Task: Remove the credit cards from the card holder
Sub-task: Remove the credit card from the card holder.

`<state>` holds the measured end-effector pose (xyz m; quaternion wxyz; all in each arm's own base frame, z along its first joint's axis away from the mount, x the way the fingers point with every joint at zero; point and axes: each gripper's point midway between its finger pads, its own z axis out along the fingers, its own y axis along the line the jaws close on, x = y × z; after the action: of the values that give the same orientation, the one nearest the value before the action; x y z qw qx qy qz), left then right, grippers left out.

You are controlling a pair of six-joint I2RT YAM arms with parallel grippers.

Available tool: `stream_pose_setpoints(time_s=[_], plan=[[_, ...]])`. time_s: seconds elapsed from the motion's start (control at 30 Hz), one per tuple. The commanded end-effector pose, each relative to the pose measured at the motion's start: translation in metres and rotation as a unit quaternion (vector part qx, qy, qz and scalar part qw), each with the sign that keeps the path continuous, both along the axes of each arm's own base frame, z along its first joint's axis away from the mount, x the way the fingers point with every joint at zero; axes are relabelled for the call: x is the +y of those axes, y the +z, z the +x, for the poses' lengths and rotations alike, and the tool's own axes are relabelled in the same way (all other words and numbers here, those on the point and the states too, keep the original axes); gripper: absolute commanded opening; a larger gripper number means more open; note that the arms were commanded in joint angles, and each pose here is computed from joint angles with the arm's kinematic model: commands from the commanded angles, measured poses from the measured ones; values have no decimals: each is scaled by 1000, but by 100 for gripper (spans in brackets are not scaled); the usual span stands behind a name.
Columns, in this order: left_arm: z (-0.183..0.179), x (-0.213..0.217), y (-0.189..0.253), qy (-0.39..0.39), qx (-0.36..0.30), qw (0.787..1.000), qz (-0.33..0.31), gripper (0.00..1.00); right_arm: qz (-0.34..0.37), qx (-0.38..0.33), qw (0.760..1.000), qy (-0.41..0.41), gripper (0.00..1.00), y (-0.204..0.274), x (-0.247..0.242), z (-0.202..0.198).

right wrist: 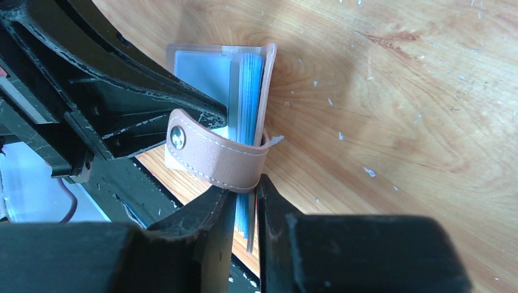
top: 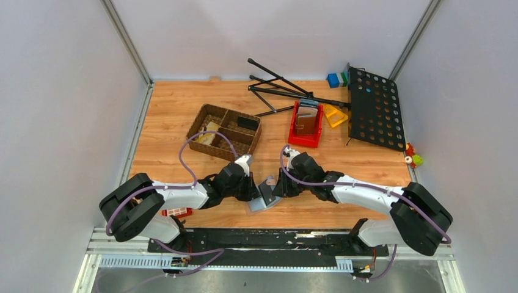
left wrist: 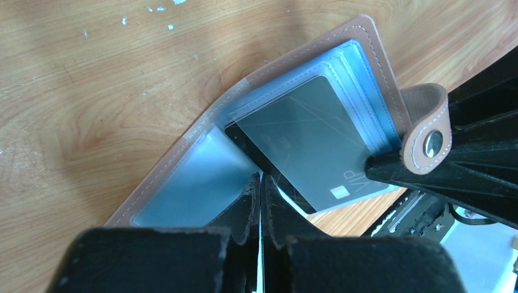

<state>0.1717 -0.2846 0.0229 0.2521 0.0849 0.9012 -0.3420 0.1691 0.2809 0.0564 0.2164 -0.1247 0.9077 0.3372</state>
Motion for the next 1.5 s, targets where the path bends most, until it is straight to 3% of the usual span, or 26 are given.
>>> stream_pose_setpoints(time_s=[0.0, 0.1, 0.23, 0.47, 0.6, 0.77, 0.9, 1.03, 1.1, 1.27, 1.3, 1.47], plan=[[2, 3, -4, -4, -10, 1000, 25, 0, 10, -18, 1000, 14, 25, 13, 7, 4], [2, 4, -4, -5, -10, 1000, 27, 0, 24, -28, 999, 18, 33, 25, 11, 5], [2, 4, -6, -3, -8, 1000, 28, 0, 47, -22, 998, 34, 34, 31, 21, 3], [-1, 3, -5, -2, -9, 1000, 22, 0, 73, -6, 996, 49, 18, 30, 38, 4], [2, 8, 3, 15, -25, 1000, 10, 0, 68, -5, 997, 46, 0, 32, 38, 6], [3, 16, 33, 39, -63, 997, -37, 0, 64, -21, 998, 22, 0, 46, 23, 10], [-1, 13, 78, 35, -99, 988, -112, 2, 89, -34, 995, 7, 0, 66, 15, 10], [-5, 17, 129, 53, -137, 965, -216, 14, 159, -65, 985, 4, 0, 99, 17, 6], [-7, 24, 155, 67, -157, 951, -259, 33, 184, -85, 979, 0, 0, 114, 15, 4], [-2, 53, 184, 129, -186, 921, -316, 95, 197, -134, 970, -41, 0, 142, -1, 12], [-1, 60, 187, 140, -195, 915, -324, 99, 185, -135, 972, -57, 0, 140, -7, 14], [-6, 78, 212, 125, -281, 896, -320, 100, 185, -171, 966, -62, 0, 151, -21, 12]])
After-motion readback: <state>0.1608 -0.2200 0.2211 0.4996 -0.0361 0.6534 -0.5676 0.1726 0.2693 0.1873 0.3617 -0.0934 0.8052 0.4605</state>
